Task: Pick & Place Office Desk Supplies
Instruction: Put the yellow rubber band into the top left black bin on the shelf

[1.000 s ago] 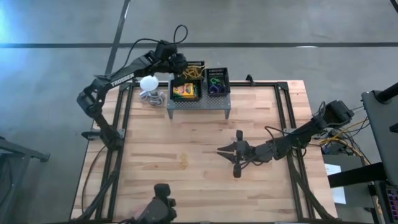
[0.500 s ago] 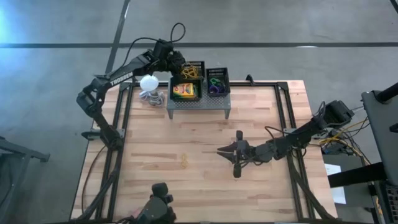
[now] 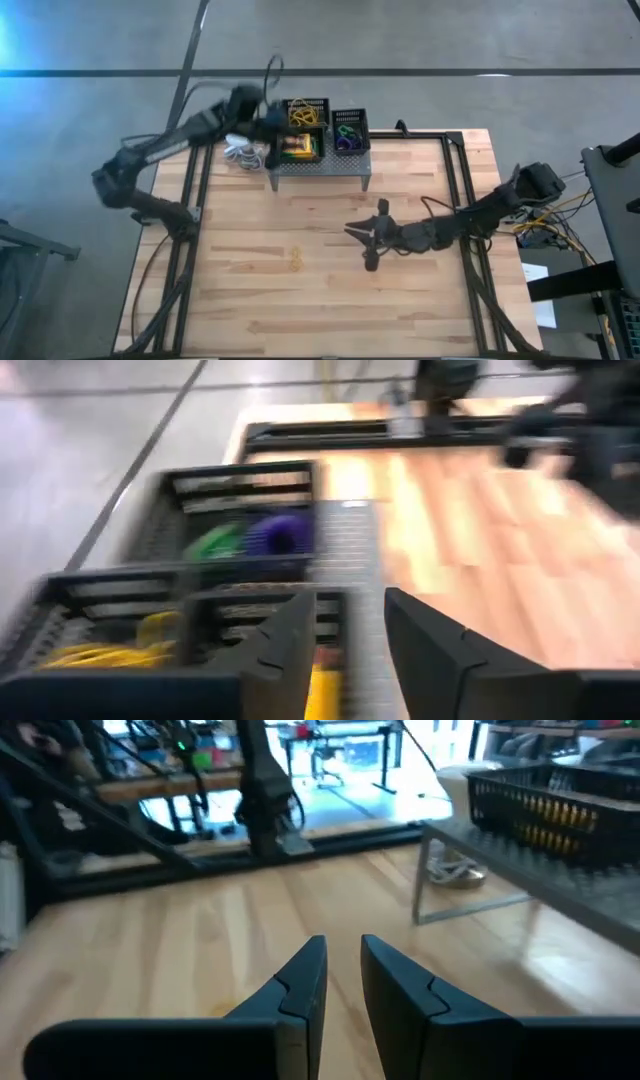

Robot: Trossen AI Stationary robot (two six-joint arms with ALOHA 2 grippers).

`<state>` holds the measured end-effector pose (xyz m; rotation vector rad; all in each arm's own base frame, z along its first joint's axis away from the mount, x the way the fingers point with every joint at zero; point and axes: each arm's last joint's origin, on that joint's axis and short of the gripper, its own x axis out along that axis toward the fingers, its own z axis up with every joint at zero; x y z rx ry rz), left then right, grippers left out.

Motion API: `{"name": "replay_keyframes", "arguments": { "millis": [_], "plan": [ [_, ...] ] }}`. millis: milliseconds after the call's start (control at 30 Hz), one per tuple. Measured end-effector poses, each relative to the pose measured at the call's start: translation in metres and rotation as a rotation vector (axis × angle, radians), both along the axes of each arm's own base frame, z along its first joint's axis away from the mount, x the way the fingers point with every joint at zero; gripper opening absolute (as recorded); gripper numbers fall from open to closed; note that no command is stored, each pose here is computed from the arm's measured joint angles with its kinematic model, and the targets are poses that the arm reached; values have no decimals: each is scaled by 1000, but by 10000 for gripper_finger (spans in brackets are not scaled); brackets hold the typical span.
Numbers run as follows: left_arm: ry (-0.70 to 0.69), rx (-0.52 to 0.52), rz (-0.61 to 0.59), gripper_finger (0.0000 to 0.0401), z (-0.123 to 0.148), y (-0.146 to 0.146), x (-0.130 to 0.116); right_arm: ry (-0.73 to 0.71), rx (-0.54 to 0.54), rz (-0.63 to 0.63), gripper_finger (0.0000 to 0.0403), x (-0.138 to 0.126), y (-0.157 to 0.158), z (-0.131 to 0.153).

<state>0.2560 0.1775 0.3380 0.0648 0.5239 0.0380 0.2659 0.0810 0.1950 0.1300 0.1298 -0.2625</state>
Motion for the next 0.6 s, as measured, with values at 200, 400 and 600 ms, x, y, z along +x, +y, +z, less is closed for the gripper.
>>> {"name": "replay_keyframes", "arguments": {
  "millis": [200,400,600],
  "plan": [
    [-49,129,-66,105,-39,-105,-3,61,10,89,81,20,-21,-27],
    [-87,118,-27,104,-85,-192,-24,102,31,247,118,48,-40,-50],
    [-58,26,124,103,-126,-240,-49,153,-25,446,149,92,-50,-60]
  ]
}}
